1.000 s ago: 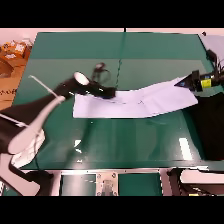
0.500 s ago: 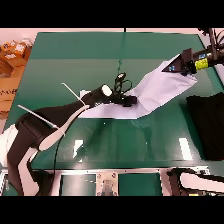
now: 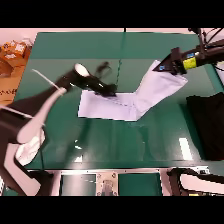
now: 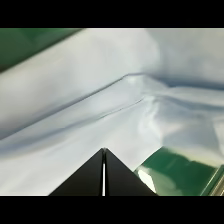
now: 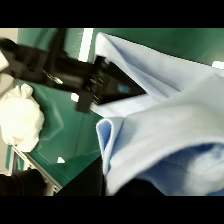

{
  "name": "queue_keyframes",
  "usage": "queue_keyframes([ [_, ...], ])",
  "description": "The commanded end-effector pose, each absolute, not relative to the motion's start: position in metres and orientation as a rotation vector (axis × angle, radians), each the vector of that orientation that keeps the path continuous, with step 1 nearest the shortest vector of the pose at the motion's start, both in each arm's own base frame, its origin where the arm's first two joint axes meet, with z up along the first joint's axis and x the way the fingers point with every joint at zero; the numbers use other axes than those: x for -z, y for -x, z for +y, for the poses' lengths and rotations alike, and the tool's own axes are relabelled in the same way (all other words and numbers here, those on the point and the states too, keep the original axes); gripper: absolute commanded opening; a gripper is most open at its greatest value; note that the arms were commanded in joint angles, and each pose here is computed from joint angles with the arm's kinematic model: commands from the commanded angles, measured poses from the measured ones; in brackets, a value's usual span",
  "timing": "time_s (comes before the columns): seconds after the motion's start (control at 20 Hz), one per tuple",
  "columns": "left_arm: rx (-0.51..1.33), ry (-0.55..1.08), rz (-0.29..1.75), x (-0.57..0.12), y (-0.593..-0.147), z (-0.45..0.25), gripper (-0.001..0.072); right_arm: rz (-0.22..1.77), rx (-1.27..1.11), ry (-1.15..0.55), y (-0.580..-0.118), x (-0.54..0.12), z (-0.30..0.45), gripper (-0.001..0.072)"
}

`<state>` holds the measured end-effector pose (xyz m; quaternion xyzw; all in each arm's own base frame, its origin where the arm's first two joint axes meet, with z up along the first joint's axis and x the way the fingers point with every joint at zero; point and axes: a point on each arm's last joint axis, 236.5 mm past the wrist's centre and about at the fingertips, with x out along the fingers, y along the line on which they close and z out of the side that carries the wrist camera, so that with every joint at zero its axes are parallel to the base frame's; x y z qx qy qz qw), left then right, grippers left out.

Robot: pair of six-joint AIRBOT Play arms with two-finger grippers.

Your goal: Fold the shirts.

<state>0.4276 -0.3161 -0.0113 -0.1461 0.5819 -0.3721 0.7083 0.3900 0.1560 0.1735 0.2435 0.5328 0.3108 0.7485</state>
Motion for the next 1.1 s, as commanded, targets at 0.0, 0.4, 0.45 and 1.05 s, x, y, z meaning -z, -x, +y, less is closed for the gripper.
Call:
queue_keyframes([
  [0.0,0.626,0.196,1.327,-0.023,-0.449,-0.187,0.002,1.123,-0.687,-0.579,-0.399,-0.175,0.208,0.0022],
  [0.4,0.432,0.289,1.207,-0.079,-0.483,-0.056,0.002,1.011,-0.746,-0.661,-0.411,-0.06,0.447,0.0184],
  [0.45,0.425,0.29,1.202,-0.078,-0.483,-0.049,0.002,0.987,-0.729,-0.694,-0.41,-0.043,0.471,0.032],
  [1.05,0.427,0.273,1.199,-0.078,-0.483,-0.04,0.002,1.259,-0.483,-0.51,-0.427,-0.012,0.227,0.0021],
])
